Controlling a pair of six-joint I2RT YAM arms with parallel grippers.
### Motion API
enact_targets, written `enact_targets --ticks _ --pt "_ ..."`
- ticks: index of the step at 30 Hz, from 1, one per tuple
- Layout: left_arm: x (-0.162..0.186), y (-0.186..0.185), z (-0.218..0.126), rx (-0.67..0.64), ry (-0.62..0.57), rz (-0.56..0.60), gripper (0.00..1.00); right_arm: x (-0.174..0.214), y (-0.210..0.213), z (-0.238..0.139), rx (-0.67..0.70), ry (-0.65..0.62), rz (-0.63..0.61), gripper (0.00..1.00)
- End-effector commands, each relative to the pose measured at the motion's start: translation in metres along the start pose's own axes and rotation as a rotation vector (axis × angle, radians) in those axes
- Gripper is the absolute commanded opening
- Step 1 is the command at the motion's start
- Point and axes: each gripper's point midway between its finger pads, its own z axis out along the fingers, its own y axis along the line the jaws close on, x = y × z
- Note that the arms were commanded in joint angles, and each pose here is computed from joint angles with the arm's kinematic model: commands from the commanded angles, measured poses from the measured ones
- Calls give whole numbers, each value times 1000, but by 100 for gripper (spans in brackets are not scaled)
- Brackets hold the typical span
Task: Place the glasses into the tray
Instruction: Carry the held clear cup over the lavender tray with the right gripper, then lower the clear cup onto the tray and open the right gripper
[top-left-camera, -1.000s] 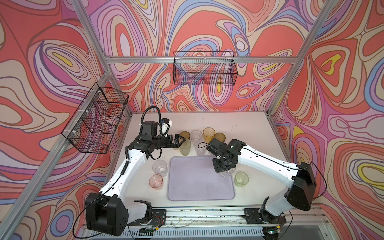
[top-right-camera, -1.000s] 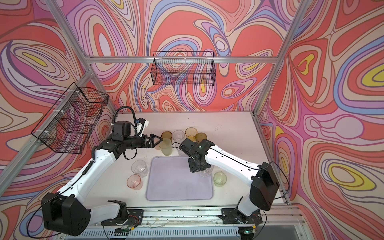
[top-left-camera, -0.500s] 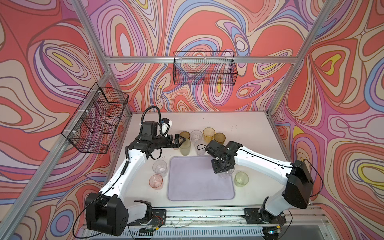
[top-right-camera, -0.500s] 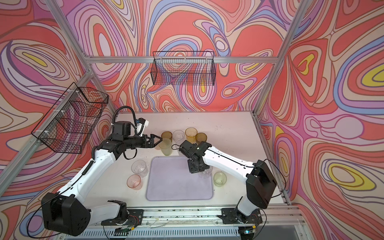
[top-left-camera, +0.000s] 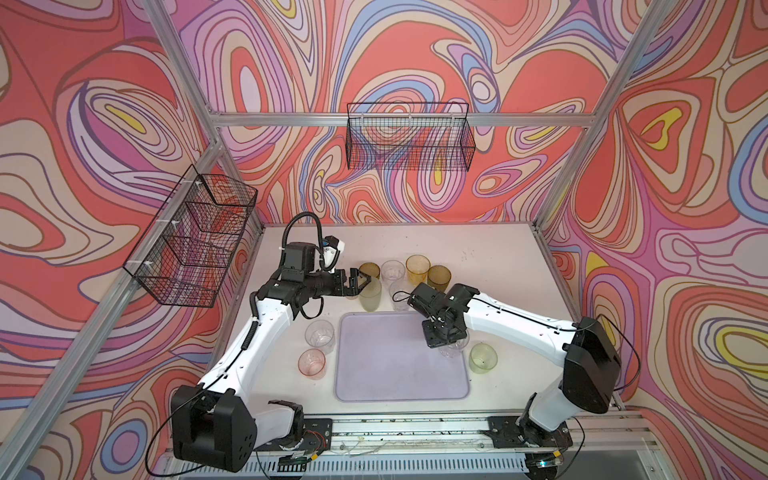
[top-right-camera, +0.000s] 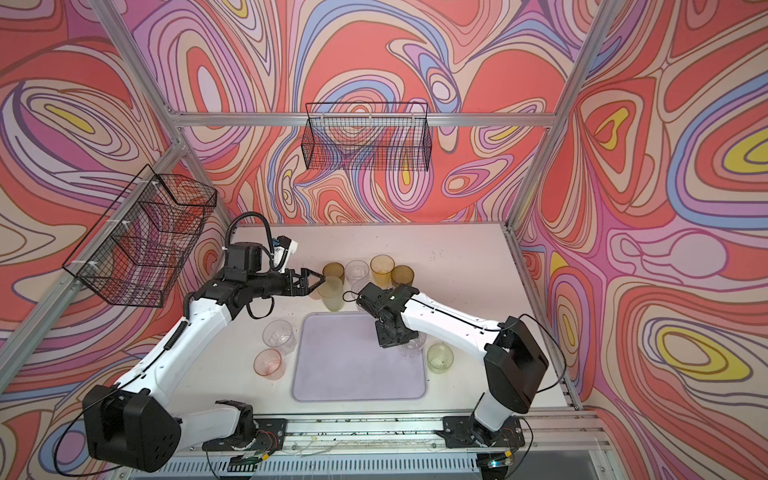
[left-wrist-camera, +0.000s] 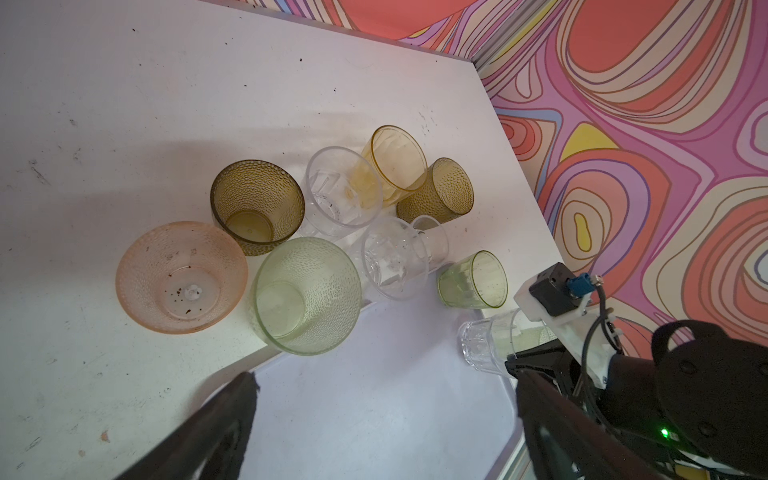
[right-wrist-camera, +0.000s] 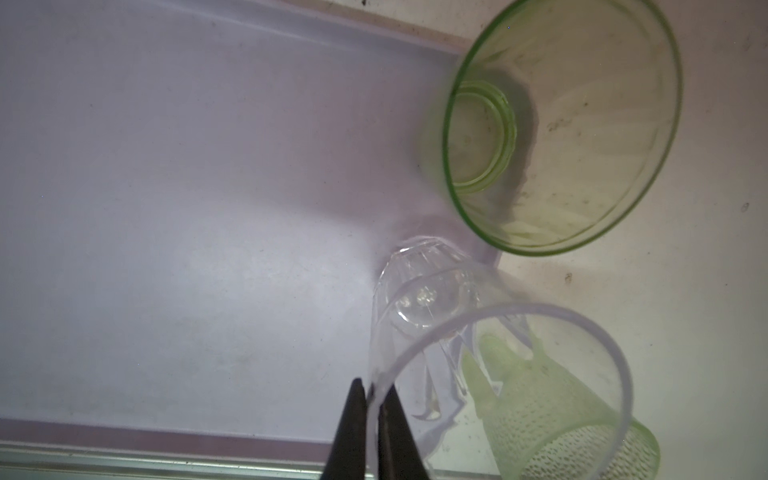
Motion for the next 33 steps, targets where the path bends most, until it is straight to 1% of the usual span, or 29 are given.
enact_targets --ticks 1,8,12,17,31,33 --pt "-3 -3 1 9 -7 21 100 -1 1 5 16 -5 -13 0" --pt "-3 -3 2 8 -6 20 100 0 1 7 19 2 -14 0" --pt "-3 -3 2 9 -4 19 100 0 1 7 21 3 -15 5" --pt "-3 -3 2 10 -3 19 100 -1 1 8 22 1 -16 8" --pt "-2 -4 2 11 -3 19 100 -8 0 -11 20 -26 -15 34" --pt "-3 -4 2 10 -3 21 100 -9 1 -16 8 -32 -10 36"
